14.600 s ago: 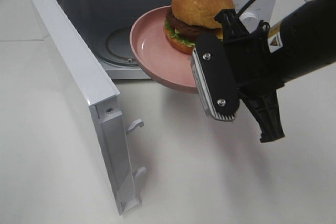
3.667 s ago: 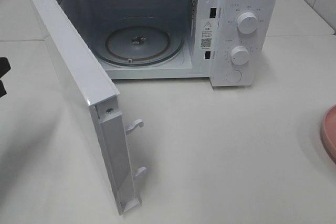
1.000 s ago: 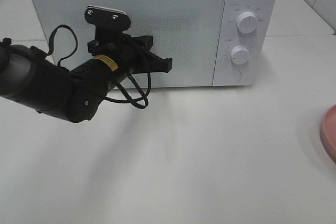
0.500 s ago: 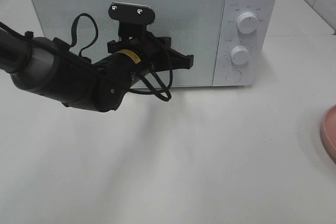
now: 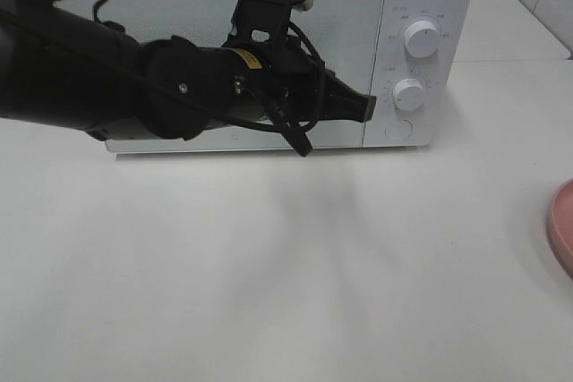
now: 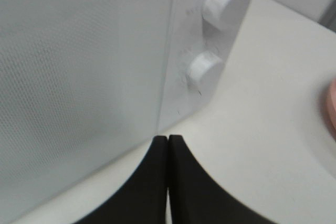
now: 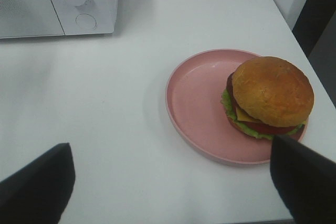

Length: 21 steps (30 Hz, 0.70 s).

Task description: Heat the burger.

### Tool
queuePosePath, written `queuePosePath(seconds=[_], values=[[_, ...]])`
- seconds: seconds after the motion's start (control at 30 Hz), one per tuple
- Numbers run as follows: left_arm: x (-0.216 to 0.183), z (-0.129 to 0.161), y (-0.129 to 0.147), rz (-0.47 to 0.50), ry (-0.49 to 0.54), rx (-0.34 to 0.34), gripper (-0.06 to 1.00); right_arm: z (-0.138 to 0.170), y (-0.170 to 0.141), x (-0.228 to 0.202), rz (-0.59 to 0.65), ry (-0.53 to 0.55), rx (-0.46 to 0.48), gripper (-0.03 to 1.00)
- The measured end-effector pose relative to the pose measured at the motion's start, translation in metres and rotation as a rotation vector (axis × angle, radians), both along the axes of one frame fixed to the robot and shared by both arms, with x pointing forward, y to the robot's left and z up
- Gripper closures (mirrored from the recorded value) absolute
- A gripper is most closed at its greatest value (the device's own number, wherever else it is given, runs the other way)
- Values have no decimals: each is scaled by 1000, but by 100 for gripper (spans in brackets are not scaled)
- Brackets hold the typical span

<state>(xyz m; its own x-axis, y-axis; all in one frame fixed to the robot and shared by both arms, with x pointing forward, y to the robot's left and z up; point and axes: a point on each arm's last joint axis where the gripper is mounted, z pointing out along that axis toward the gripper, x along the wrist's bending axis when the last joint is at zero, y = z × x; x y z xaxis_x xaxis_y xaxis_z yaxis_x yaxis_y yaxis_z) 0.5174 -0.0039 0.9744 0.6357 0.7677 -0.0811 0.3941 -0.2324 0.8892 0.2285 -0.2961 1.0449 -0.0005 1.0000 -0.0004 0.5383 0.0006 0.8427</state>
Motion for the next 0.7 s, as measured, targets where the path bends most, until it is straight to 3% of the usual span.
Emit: queuePosePath(seconds=[0.03,0.13,0.27,0.43,0.53,0.6,0.63,0.7], values=[[-8,5,2,-45,74,32,94,0,0,0,0,0,0,-1],[-14,7,3,-73,125,53,94,0,0,0,0,0,0,-1],[-35,22,14,-157,279,131,94,0,0,0,0,0,0,-1],[-45,35,30,-162,380,197,94,0,0,0,0,0,0,-1],[-48,43,46,-126,446,252,89,0,0,0,0,0,0,-1],[-50,52,69,-35,522,321,68,0,0,0,0,0,0,-1],[-50,52,69,-35,522,321,68,0,0,0,0,0,0,-1],[-51,56,81,50,545,379,25,0,0,0,0,0,0,-1]])
